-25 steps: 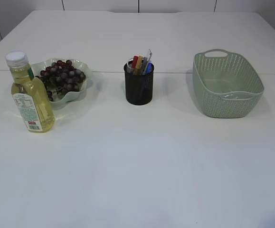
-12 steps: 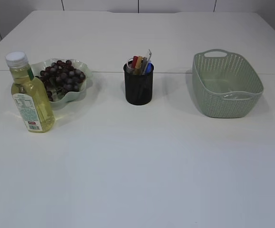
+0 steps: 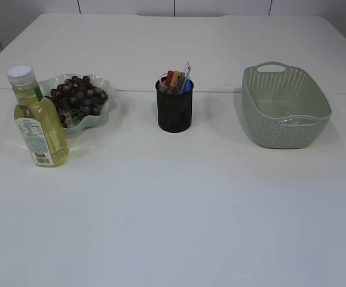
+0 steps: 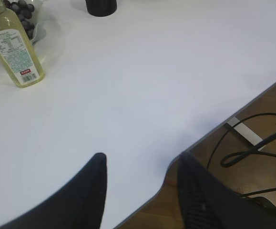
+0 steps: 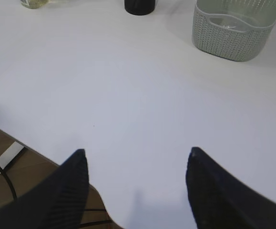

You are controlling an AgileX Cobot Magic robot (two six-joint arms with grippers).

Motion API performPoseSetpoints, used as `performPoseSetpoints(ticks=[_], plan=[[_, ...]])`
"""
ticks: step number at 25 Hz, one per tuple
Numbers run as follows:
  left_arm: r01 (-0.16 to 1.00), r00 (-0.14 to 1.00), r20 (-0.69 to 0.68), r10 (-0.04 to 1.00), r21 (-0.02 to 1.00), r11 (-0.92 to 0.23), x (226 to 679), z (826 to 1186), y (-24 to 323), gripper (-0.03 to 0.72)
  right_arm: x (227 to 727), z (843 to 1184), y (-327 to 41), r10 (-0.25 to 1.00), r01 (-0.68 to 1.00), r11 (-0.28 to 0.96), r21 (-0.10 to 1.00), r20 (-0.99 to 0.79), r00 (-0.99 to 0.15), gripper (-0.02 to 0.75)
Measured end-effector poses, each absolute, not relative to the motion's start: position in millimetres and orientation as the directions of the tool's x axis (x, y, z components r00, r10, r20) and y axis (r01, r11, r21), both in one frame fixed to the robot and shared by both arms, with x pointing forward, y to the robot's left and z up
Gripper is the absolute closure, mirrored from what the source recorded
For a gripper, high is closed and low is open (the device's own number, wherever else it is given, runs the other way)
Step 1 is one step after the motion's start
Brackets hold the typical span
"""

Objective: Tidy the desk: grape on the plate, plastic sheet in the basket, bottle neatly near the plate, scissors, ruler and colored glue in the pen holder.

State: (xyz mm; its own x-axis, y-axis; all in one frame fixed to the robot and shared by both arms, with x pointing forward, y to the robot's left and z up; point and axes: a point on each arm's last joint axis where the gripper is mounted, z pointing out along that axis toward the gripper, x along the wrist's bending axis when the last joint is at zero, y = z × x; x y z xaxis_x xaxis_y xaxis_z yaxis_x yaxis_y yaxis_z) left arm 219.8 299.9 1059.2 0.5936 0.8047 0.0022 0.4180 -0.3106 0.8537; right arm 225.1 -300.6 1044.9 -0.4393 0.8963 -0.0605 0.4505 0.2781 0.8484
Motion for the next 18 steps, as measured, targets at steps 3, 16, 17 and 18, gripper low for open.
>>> performPoseSetpoints(ticks=[3, 16, 17, 18], plan=[[0.412, 0.592, 0.002, 0.806, 0.859, -0.305, 221.2, 1058.7, 299.2, 0.336, 225.2, 1045.1, -300.6, 0.896, 0.449, 0.277, 0.85, -0.061, -0.439, 0.235], [0.417, 0.536, -0.021, 0.844, 0.876, -0.243, 228.5, 1056.5, 299.6, 0.337, 225.5, 1044.8, -300.5, 0.897, 0.449, 0.275, 0.85, -0.059, -0.438, 0.235], [0.418, 0.534, -0.021, 0.845, 0.876, -0.243, 228.5, 1056.5, 299.5, 0.337, 225.5, 1044.8, -300.5, 0.897, 0.449, 0.275, 0.85, -0.059, -0.438, 0.235], [0.418, 0.534, -0.021, 0.845, 0.876, -0.243, 228.5, 1056.5, 299.5, 0.338, 225.5, 1044.8, -300.5, 0.897, 0.449, 0.275, 0.85, -0.059, -0.438, 0.235]])
